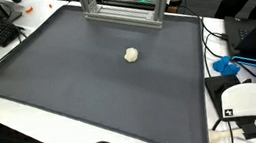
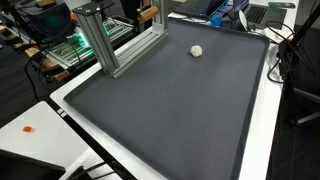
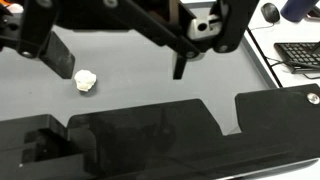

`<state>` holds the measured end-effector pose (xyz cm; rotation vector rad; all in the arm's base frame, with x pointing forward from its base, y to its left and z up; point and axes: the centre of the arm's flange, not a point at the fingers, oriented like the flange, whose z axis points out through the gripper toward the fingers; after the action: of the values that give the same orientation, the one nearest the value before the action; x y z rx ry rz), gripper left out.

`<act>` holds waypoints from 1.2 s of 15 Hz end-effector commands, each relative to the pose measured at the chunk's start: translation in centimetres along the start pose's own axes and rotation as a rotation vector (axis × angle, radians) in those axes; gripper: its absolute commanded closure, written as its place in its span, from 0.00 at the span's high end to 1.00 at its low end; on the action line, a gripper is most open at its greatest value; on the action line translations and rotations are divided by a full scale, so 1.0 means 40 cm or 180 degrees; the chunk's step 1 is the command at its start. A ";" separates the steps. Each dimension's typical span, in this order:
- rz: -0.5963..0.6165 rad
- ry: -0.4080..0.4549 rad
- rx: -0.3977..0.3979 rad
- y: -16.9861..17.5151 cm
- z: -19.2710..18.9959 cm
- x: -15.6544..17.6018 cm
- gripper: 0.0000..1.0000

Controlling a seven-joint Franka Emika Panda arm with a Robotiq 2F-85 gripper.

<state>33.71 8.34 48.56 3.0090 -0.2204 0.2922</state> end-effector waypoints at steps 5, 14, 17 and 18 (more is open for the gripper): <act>-0.0044 -0.0041 0.0074 -0.007 -0.015 0.009 1.00; -0.0296 -0.0489 0.0648 -0.083 -0.059 -0.023 1.00; -0.0409 -0.0559 0.0620 -0.108 -0.052 -0.053 1.00; -0.0452 -0.0536 0.0602 -0.113 -0.050 -0.060 1.00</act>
<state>32.57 12.61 50.07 3.2123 -0.0447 0.0888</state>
